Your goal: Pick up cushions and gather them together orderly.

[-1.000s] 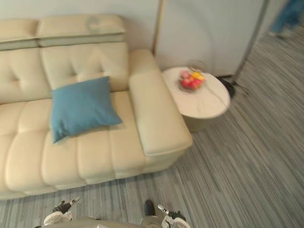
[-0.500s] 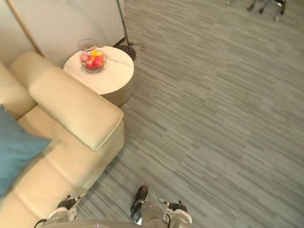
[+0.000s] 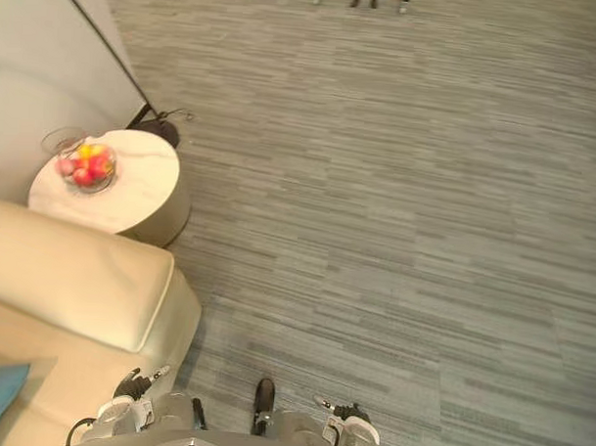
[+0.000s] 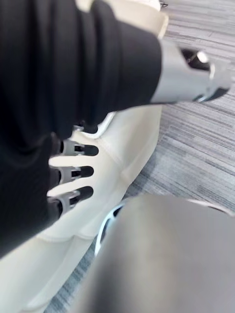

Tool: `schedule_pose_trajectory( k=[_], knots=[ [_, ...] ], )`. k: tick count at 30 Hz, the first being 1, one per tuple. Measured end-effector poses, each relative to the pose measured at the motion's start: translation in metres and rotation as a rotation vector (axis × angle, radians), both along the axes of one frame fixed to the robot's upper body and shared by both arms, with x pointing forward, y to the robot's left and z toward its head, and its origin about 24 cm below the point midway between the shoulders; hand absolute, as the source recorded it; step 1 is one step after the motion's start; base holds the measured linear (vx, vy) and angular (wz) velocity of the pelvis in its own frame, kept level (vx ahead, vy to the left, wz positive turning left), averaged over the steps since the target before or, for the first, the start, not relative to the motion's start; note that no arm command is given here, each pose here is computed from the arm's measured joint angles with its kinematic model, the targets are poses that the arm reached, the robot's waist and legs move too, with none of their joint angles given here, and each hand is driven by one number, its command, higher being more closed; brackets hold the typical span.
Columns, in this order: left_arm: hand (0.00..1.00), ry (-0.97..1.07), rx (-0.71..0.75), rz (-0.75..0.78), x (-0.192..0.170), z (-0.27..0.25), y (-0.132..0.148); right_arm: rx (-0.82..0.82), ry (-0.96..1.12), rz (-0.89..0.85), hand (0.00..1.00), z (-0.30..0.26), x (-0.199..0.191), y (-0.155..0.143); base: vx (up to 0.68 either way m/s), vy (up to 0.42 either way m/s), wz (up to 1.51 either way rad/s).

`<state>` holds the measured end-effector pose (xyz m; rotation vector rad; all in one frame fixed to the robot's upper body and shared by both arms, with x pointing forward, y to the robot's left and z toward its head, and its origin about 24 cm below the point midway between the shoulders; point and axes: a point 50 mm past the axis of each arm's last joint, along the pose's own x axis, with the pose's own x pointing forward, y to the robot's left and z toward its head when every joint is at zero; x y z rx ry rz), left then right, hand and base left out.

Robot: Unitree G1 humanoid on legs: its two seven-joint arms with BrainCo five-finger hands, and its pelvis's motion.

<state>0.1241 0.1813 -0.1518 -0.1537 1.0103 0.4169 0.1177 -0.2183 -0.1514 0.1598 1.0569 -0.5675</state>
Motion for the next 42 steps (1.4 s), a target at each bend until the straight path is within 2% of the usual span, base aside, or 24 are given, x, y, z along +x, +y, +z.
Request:
schedule_pose_trajectory(
  k=[8,12,21,25,36,39,42],
  knots=[
    [0.00,0.015,0.000,0.026,-0.006,-0.002,0.003,-0.009,0.004,-0.036,0.00,-0.001,-0.009,0.001,0.10,0.235,-1.02],
    [0.00,0.047,0.036,-0.045,-0.008,-0.003,0.009,0.020,0.023,-0.041,0.00,-0.004,-0.016,0.010,0.17,0.243,-0.65],
    [0.00,0.083,0.035,-0.112,-0.010,-0.007,0.002,0.010,0.030,-0.003,0.00,-0.004,-0.008,0.004,0.06,0.102,-0.71],
    [0.00,0.089,0.037,-0.138,-0.013,-0.008,0.000,-0.004,0.010,0.025,0.00,0.000,0.007,0.001,-0.06,-0.042,-1.15],
    [0.00,0.094,0.056,-0.152,-0.016,-0.007,0.005,-0.018,0.036,0.021,0.00,-0.001,0.002,-0.007,0.00,-0.164,-0.69],
    [0.00,0.074,0.056,-0.130,-0.007,-0.005,0.009,-0.014,0.011,0.001,0.00,0.001,0.010,-0.008,0.00,-0.074,-0.44],
    [0.00,0.031,0.062,-0.118,0.002,0.000,0.011,0.004,0.034,-0.035,0.00,-0.003,-0.002,-0.004,0.03,-0.134,-0.16]
  ],
)
